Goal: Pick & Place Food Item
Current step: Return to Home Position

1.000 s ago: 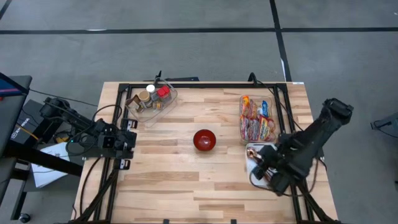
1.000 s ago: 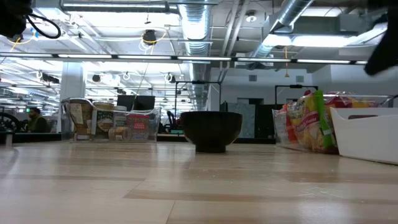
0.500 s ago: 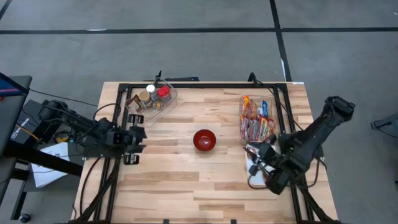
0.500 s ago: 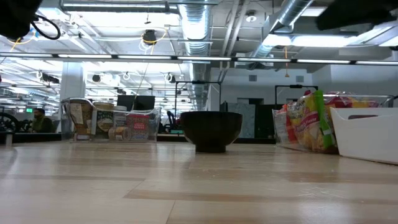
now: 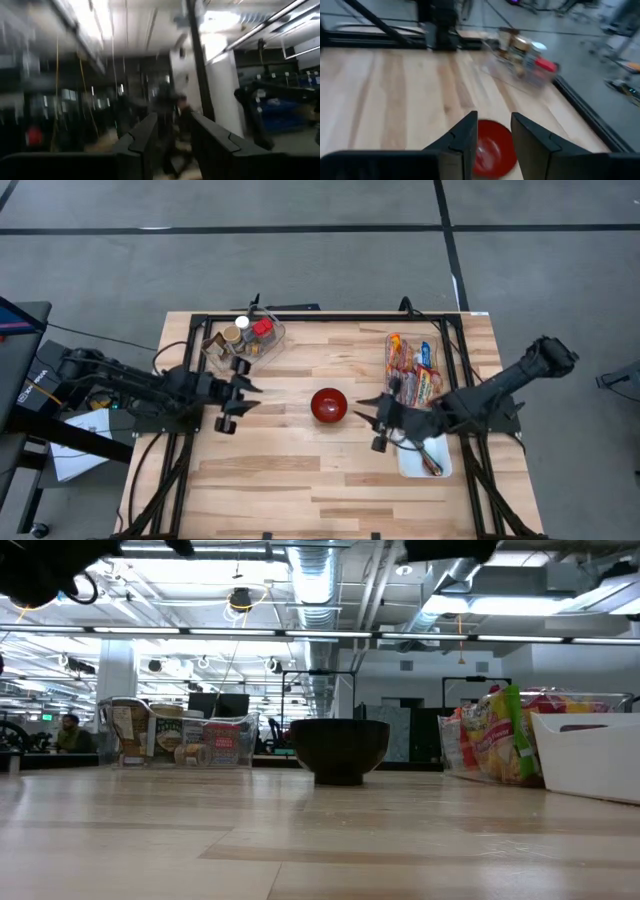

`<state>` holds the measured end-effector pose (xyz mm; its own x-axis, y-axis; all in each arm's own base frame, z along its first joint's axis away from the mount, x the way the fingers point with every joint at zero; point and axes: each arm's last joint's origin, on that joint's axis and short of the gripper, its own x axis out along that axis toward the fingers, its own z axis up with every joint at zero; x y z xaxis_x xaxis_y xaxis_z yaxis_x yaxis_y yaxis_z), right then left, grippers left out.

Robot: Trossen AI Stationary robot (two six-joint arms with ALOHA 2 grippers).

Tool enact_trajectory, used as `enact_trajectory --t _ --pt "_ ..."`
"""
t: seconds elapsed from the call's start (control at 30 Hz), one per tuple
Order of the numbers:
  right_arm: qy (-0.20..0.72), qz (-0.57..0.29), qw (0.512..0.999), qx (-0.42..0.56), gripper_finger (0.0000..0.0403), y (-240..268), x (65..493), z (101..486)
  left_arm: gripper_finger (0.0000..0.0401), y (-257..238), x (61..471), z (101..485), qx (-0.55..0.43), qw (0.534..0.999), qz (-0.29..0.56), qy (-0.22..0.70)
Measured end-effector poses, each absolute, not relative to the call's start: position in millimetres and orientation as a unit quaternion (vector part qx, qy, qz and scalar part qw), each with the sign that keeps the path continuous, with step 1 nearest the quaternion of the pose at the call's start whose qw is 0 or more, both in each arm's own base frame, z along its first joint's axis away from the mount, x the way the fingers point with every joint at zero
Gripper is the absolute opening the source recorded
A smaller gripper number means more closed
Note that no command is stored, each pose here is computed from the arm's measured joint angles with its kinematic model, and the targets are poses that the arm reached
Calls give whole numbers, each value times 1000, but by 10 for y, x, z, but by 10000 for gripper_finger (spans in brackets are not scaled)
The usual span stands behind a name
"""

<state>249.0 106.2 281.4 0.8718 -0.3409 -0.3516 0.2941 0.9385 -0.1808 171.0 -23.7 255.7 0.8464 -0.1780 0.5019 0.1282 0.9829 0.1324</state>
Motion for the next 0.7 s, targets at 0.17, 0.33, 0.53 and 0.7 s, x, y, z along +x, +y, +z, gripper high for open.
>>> enact_trajectory --t 0.17,0.33,0.53,0.7 --pt "170 -107 978 -50 111 890 2638 2896 105 -166 1919 2555 -3 989 -72 -130" --pt "158 -61 984 -50 111 841 2686 2932 79 -170 2035 2506 36 995 -64 -61" --pt "161 -47 984 -62 111 905 2664 2926 25 -140 1878 2320 42 998 -21 -42" --pt "165 -40 983 -68 111 932 2610 2945 3 -106 1578 2095 26 998 1 -54"
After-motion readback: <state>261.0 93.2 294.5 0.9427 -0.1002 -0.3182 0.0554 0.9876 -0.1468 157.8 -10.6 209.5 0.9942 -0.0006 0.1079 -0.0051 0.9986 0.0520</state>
